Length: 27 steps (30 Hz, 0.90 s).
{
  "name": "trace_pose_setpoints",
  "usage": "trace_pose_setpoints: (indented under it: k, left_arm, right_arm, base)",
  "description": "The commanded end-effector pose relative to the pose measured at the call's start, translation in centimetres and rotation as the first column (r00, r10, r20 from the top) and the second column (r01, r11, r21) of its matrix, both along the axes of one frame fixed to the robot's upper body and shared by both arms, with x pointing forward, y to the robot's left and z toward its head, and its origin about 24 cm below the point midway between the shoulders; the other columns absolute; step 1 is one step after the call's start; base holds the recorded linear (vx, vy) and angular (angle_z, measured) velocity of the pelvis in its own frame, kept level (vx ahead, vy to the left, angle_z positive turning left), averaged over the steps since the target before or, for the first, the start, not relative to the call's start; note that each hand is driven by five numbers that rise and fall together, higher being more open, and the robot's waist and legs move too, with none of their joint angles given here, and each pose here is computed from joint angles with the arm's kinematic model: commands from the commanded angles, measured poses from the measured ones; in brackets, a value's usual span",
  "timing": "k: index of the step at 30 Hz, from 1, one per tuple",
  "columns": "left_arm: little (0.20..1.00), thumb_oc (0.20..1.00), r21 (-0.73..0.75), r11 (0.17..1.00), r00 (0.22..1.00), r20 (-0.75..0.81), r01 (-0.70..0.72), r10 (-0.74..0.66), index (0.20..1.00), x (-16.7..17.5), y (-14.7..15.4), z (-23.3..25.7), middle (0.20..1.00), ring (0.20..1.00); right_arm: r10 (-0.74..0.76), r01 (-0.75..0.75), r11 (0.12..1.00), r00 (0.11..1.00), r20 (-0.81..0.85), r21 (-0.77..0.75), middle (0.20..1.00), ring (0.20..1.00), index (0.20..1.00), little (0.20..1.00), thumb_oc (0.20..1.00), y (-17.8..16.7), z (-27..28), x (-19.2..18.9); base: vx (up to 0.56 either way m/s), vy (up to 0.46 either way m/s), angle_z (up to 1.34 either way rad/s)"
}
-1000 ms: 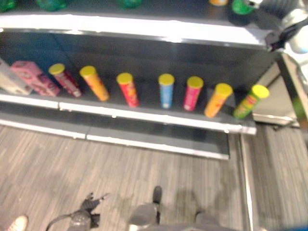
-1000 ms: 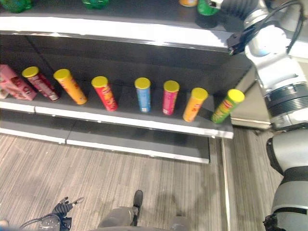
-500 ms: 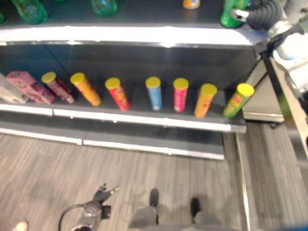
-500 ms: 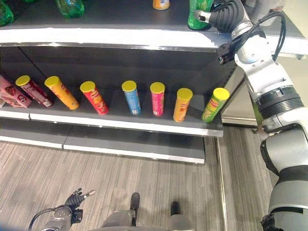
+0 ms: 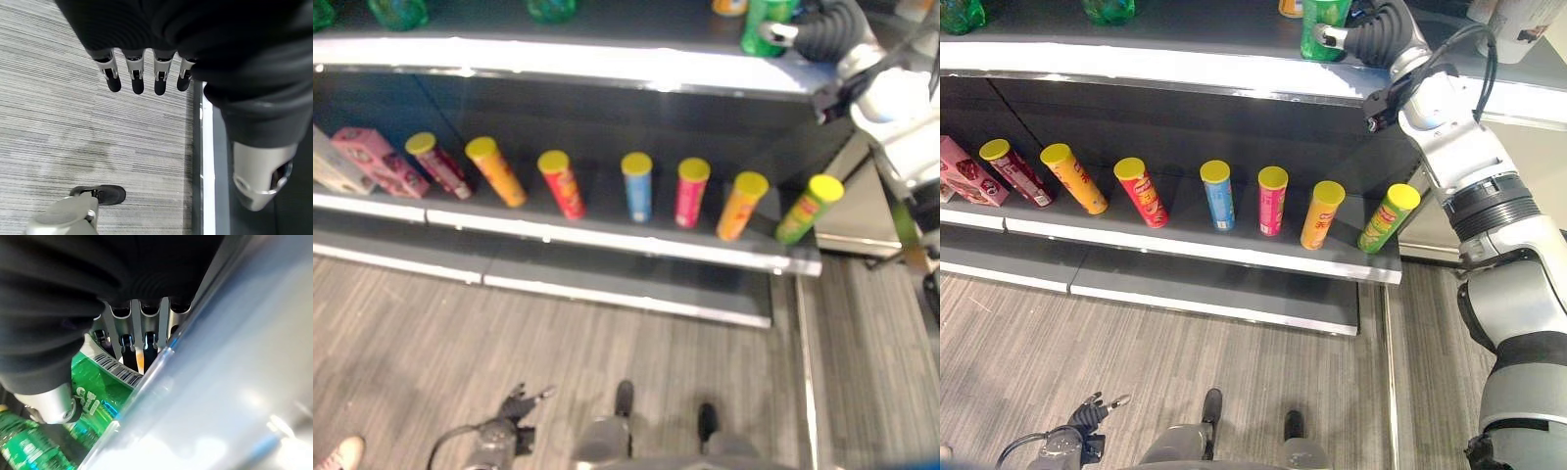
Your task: Put the goods on the table back onto the shelves and tidy them up.
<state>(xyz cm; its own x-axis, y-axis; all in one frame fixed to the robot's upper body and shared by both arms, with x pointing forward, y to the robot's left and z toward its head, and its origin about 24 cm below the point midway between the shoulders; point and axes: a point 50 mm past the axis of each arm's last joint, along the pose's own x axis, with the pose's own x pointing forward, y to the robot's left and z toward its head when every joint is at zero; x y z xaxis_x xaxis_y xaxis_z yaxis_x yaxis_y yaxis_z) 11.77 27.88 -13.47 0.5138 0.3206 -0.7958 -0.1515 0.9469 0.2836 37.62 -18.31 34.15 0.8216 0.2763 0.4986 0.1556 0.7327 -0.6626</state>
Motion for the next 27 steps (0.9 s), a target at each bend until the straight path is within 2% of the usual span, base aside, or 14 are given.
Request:
trace_pose_setpoints:
  k: [1, 12, 27]
  left_arm:
    - [1.000, 1.000, 0.081, 0.996, 0.999, 0.008, -0.032, 0.031, 1.000, -0.2, 2.9, 1.1, 1.000, 1.000]
    - [1.000, 1.000, 0.080, 0.996, 0.999, 0.006, -0.033, 0.033, 1.000, -0.2, 3.0, 1.2, 1.000, 1.000]
    - [1.000, 1.000, 0.088, 0.996, 1.000, 0.012, 0.001, -0.002, 1.000, 0.6, 2.8, 1.4, 1.000, 1.000]
  right_arm:
    - [0.067, -0.063, 0.997, 0.993, 0.098, -0.042, 0.200, 0.200, 0.200, 0.200, 0.200, 2.2, 2.9, -0.8]
    - [0.055, -0.049, 0.996, 0.995, 0.089, -0.071, 0.200, 0.200, 0.200, 0.200, 0.200, 2.5, 2.8, -0.6]
    - [-0.039, 0.044, 0.997, 0.997, 0.068, -0.070, 0.200, 0.200, 0.200, 0.200, 0.200, 0.6, 2.5, 0.0]
  base:
    - [0.01, 0.008, 0.19]
    - [0.00, 0.002, 0.02]
    - [0.00, 0.000, 0.00]
